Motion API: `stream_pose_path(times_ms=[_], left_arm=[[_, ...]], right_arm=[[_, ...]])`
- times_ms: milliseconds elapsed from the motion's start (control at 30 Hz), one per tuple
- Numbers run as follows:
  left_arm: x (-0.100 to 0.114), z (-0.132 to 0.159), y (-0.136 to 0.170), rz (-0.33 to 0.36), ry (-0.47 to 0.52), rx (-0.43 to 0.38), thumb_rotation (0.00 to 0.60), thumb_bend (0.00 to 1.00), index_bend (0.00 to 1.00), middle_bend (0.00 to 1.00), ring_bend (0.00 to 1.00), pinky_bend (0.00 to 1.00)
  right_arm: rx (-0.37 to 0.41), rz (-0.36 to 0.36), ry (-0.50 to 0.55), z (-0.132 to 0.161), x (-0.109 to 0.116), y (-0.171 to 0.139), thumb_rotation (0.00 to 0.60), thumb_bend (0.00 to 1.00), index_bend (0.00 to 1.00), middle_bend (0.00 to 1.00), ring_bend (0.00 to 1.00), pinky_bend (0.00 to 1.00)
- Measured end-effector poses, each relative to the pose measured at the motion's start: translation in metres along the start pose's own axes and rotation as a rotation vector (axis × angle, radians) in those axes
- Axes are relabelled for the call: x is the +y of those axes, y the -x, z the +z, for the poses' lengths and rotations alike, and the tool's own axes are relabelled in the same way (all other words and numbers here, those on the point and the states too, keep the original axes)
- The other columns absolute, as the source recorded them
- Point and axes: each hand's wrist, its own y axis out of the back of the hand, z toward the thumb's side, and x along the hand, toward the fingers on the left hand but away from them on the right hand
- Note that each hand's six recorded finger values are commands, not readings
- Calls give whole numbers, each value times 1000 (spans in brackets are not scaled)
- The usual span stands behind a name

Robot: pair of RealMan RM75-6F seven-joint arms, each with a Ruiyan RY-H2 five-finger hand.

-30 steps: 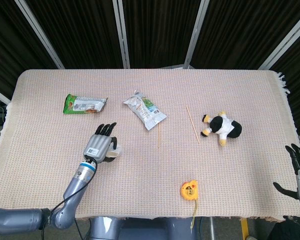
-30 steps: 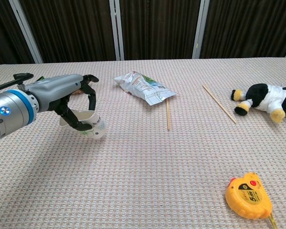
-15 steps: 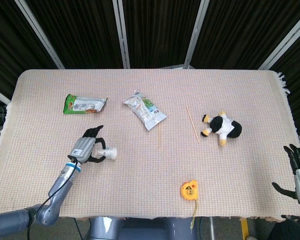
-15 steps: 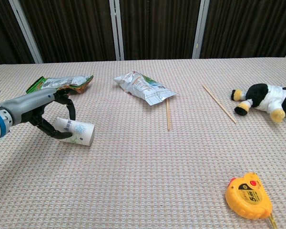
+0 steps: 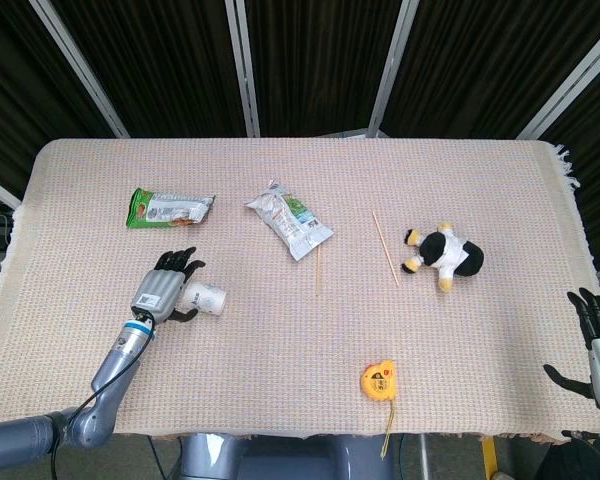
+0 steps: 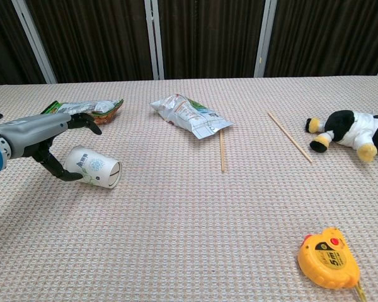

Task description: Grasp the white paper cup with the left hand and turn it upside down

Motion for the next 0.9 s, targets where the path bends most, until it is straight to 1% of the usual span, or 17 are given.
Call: stream_pose_path(times_ms=[200,300,367,500,633,800,900], left_arm=[[-3,14,-3,0,-165,13,600,160,213,0,0,0],[-6,24,-5,-8,-231,22,600,162,231,0,0,0],[-9,33,-6,-14,-254,24,600,163,249,0,0,0],[-16,49,-8,-24,-257,16,600,161,268,0,0,0],[-20,56,-8,-28,-271,12,600,161,286,0,0,0],[-22,60,-8,-24,-270,10,600,162,427,0,0,0],[-22,59,-7,-18,-259,14,600,163,480,0,0,0]], right_arm=[[0,-2,10,-1,2,0,600,75,15,0,0,0],[2,-2,11,-1,2,0,600,76,14,0,0,0],[2,1,11,-1,2,0,600,75,14,0,0,0],[-1,6,13,-2,1,0,600,75,14,0,0,0],[1,6,14,-2,2,0,600,75,15,0,0,0],[1,-1,16,-2,3,0,600,76,15,0,0,0],[-1,-5,19,-3,4,-1,600,76,15,0,0,0]])
